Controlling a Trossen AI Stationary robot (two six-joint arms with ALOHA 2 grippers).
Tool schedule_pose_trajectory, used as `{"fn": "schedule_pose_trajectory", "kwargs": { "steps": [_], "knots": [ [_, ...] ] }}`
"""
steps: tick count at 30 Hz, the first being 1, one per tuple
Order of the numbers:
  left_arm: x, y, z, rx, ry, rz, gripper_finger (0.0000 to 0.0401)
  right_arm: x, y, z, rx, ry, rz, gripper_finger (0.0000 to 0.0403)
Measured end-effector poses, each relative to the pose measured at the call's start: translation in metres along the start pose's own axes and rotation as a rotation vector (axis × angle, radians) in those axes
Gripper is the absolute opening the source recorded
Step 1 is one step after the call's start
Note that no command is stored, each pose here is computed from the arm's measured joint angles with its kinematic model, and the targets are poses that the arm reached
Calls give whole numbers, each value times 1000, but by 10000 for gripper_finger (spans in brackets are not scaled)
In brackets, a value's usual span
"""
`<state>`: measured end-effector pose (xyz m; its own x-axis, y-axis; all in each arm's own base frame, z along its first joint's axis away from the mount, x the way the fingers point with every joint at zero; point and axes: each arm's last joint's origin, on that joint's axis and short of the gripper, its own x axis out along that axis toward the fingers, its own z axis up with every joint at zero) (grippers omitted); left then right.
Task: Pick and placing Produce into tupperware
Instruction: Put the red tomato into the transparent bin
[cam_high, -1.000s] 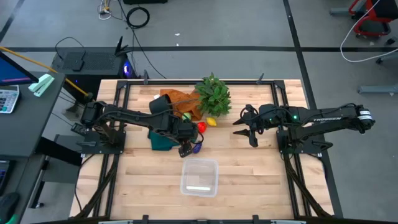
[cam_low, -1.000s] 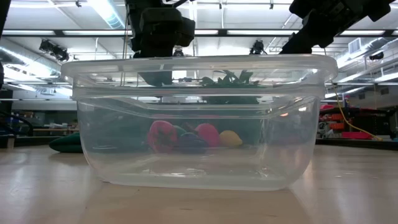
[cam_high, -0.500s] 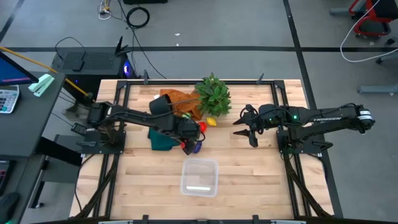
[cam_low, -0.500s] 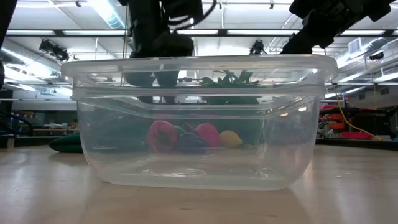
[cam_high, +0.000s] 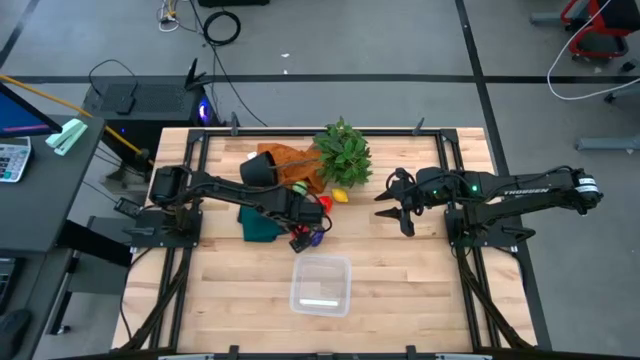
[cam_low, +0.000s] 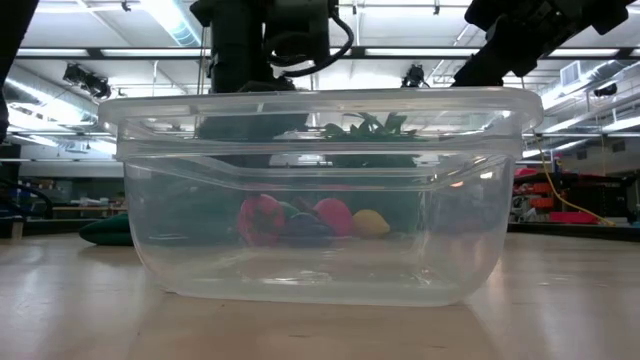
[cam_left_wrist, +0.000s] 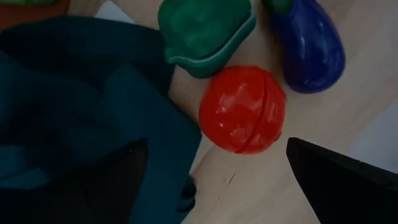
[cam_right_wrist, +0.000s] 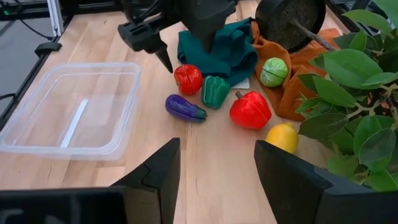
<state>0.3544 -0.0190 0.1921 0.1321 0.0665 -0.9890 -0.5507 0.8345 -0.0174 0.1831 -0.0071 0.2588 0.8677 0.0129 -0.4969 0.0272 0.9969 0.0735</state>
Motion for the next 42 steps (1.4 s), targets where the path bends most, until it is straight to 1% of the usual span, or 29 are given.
{"fn": "schedule_pose_trajectory", "kwargs": {
  "steps": [3,10,27,30,39,42],
  "knots": [
    [2,-2,2,9,-16,-12,389,0,0,0,6,-1,0,167],
    [2,-7,5,101,-56,-40,389,0,0,0,24,-1,0,167],
    [2,-8,8,191,-88,-55,389,0,0,0,35,-1,0,167],
    [6,-9,9,205,-85,-52,389,0,0,0,35,-1,0,167],
    [23,-5,12,192,-35,-20,389,0,0,1,34,-8,0,167],
    [28,-6,12,208,-25,-14,389,0,0,1,34,-9,1,167]
  ]
}}
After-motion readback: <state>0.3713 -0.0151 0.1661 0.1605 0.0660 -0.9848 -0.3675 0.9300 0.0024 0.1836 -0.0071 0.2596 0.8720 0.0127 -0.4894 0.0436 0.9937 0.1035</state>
